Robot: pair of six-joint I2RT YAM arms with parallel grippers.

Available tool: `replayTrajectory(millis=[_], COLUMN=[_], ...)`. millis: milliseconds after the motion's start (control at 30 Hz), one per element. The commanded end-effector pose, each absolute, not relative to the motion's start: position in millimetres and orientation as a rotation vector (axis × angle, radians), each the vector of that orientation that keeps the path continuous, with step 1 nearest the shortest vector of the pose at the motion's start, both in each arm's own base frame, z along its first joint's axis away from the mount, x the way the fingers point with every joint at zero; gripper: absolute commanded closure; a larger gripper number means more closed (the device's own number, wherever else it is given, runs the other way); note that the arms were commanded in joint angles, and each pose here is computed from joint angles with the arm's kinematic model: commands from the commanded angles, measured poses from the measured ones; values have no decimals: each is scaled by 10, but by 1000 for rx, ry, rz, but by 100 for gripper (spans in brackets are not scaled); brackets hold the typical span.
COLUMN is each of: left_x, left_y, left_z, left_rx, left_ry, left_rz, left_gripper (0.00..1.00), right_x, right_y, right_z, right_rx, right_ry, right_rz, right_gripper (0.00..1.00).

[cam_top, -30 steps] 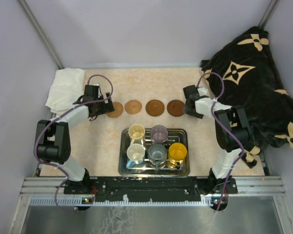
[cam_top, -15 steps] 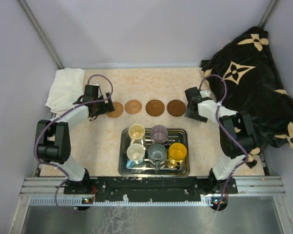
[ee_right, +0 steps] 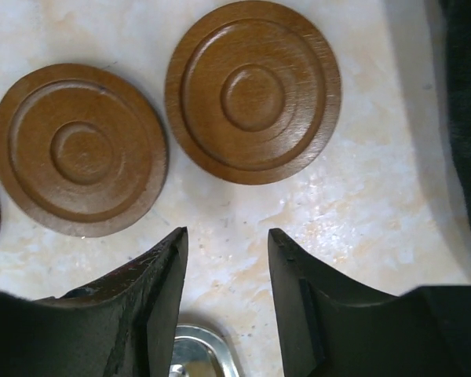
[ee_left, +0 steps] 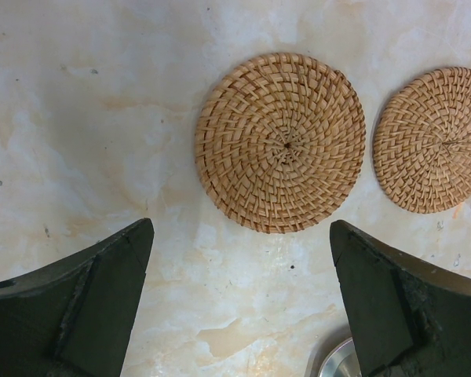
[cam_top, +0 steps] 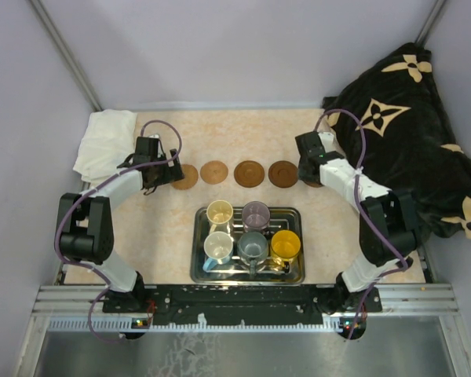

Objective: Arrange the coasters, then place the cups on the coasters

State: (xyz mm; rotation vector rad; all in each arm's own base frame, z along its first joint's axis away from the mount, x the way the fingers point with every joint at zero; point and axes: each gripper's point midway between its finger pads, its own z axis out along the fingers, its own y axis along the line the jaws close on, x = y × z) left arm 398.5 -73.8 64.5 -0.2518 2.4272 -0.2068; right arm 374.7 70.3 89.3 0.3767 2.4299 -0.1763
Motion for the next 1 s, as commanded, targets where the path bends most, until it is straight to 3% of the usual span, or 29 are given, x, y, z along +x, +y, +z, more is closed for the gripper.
replayTrajectory(millis=[0,700,967], left_x=[4023,3978,4034], left_y=[-753,-731,-745], left_z=[739,751,1156], left_rx=[-247,-249,-151], left_ry=[2404,2397,2221], left_rz=[-203,-194,-222], left_gripper=[1,1,1], right_x=[3837,3824,4078], right_y=[995,1171,1199], right_z=[982,552,1276], right_rx=[250,140,79], right_ry=[2404,2503,2274], right_rz=[-95,-114,-50], right_gripper=[56,65,65])
